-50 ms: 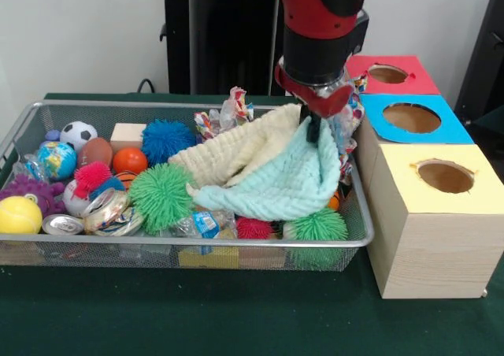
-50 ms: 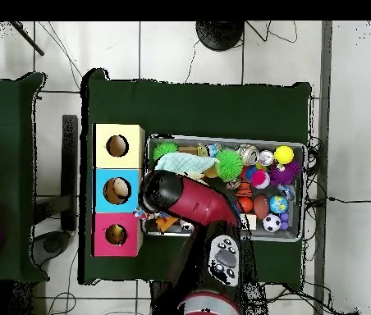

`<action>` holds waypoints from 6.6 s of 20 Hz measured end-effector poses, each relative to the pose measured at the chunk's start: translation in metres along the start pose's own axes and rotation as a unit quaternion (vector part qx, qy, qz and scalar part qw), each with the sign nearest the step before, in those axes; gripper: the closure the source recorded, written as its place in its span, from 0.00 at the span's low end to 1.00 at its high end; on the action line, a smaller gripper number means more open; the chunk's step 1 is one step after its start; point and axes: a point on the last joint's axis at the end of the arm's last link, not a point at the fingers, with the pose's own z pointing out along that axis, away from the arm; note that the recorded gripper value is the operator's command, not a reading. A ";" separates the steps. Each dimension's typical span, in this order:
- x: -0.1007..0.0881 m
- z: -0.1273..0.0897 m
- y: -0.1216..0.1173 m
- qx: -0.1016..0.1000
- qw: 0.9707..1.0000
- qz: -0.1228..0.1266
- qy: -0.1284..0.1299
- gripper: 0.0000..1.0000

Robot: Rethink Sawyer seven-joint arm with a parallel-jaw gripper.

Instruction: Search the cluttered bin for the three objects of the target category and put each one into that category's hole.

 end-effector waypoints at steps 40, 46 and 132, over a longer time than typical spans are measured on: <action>-0.104 0.031 -0.127 0.056 0.990 -0.077 -0.102 0.00; -0.145 0.027 -0.160 0.077 0.982 -0.106 -0.133 0.00; -0.232 0.066 -0.137 0.016 0.857 -0.390 -0.337 0.00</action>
